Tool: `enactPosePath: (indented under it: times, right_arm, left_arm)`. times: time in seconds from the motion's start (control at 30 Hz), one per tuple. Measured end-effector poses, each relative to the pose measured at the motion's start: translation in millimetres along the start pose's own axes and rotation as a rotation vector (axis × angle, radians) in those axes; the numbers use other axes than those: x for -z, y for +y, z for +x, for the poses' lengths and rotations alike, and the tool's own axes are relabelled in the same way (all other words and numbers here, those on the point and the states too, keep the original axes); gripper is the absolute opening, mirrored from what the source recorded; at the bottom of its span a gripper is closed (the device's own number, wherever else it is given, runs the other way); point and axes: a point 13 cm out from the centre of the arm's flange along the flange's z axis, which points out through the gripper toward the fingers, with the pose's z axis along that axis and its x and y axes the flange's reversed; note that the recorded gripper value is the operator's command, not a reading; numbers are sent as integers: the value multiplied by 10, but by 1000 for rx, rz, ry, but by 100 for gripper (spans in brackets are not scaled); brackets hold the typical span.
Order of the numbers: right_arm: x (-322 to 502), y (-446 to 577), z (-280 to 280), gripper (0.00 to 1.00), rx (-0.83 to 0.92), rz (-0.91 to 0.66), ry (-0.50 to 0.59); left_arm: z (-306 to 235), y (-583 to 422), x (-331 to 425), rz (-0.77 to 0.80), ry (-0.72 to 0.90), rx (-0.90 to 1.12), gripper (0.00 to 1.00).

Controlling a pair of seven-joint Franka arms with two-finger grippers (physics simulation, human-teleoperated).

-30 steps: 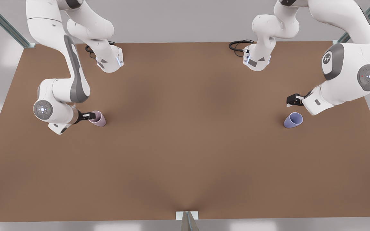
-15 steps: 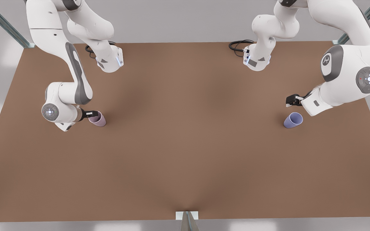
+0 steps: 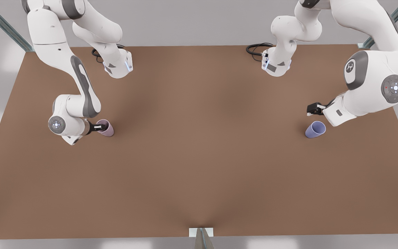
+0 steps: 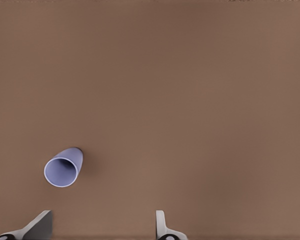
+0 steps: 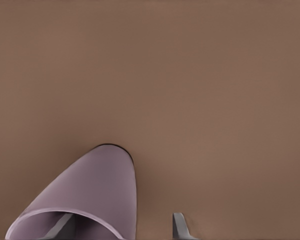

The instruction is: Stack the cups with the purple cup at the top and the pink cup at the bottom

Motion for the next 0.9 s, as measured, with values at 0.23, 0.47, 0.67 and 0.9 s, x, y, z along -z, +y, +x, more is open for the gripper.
enactPosePath:
  times: [0.23,0.47,0.67,0.9]
  right_arm:
    - [-160,-42,-29,46,0,-9,9]
    - [-115,-42,-78,21,23,-17,-10]
    - [250,477,-286,21,113,-34,-59]
    - [916,2464,-1049,21,307,-53,-161]
  left_arm:
    - [52,75,13,5,6,13,100]
    - [131,109,73,-2,12,16,100]
    - [175,218,69,-19,25,28,100]
    - [157,152,67,-22,25,12,100]
